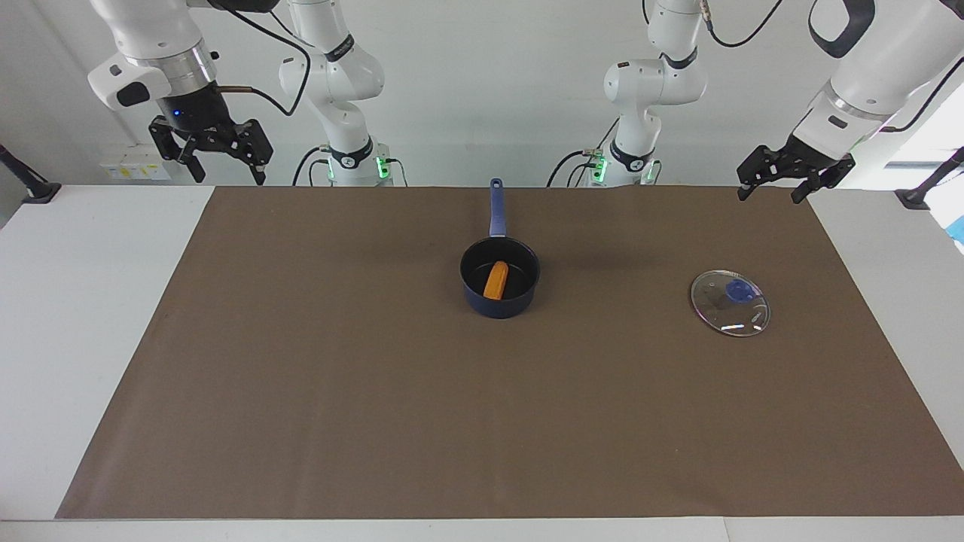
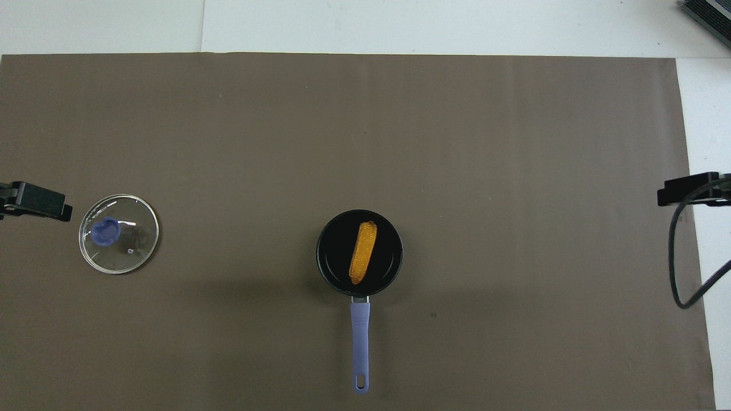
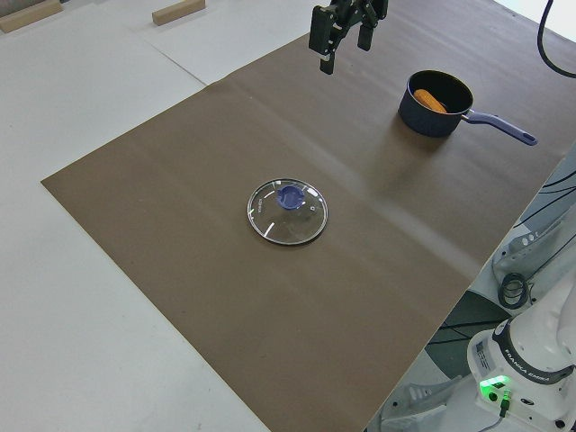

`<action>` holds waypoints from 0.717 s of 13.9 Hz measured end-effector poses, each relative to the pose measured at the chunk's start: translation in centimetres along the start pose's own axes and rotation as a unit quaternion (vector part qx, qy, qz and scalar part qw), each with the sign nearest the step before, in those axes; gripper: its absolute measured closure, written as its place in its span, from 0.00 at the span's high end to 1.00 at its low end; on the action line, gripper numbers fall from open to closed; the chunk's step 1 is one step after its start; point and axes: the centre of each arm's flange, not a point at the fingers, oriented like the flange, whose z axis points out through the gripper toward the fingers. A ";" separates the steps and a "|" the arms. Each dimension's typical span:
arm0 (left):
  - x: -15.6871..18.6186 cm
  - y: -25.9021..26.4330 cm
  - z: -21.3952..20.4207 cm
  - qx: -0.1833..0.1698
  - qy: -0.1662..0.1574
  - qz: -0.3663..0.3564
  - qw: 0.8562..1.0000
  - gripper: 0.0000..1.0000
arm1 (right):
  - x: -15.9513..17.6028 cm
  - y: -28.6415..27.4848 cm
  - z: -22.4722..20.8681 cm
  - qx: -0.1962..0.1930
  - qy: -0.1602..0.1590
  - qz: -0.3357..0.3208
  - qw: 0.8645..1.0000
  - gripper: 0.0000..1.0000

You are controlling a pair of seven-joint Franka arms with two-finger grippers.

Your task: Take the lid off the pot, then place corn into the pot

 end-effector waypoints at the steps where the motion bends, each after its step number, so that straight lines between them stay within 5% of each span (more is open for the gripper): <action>1: 0.0 0.0 0.0 0.000 0.000 0.000 1.000 1.00 | 0.0 0.0 0.0 0.000 0.000 0.000 1.000 1.00; 10: 0.0 0.0 0.0 0.000 0.000 0.000 1.000 1.00 | -0.3 0.0 -0.5 0.001 0.003 0.000 1.000 1.00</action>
